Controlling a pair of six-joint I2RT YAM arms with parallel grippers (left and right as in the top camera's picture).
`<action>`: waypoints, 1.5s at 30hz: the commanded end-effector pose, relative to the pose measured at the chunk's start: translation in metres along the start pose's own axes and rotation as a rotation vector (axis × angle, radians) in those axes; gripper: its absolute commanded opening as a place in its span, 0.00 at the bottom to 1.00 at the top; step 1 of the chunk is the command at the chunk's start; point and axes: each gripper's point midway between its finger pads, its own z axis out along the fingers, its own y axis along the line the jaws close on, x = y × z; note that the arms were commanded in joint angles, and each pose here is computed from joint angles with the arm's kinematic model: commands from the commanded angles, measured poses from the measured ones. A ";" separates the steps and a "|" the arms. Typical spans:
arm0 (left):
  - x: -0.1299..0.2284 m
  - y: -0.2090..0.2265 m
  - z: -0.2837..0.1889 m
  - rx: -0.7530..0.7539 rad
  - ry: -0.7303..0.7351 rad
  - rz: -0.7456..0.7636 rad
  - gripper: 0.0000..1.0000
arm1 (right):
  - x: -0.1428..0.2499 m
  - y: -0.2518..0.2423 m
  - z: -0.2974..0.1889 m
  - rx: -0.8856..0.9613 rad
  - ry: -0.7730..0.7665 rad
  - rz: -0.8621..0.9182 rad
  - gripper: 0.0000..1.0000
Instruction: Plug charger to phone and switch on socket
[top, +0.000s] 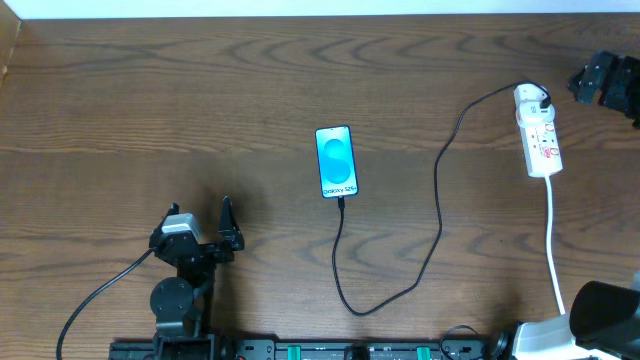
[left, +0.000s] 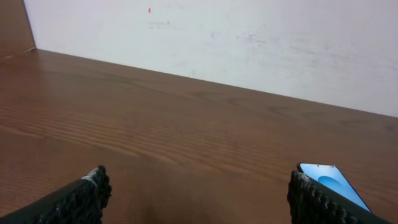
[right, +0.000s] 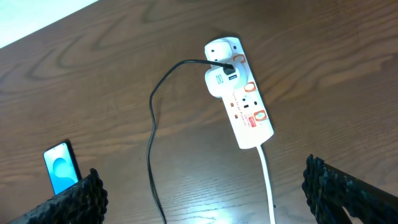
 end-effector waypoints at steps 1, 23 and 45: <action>0.016 0.005 0.001 -0.022 0.053 0.020 0.92 | -0.002 0.001 -0.004 0.000 -0.013 0.002 0.99; 0.016 0.005 0.001 -0.022 0.053 0.020 0.93 | 0.005 0.075 0.044 -0.138 -0.239 -0.224 0.99; 0.016 0.005 0.001 -0.022 0.053 0.020 0.92 | 0.193 0.079 0.061 -0.329 -0.888 -0.423 0.99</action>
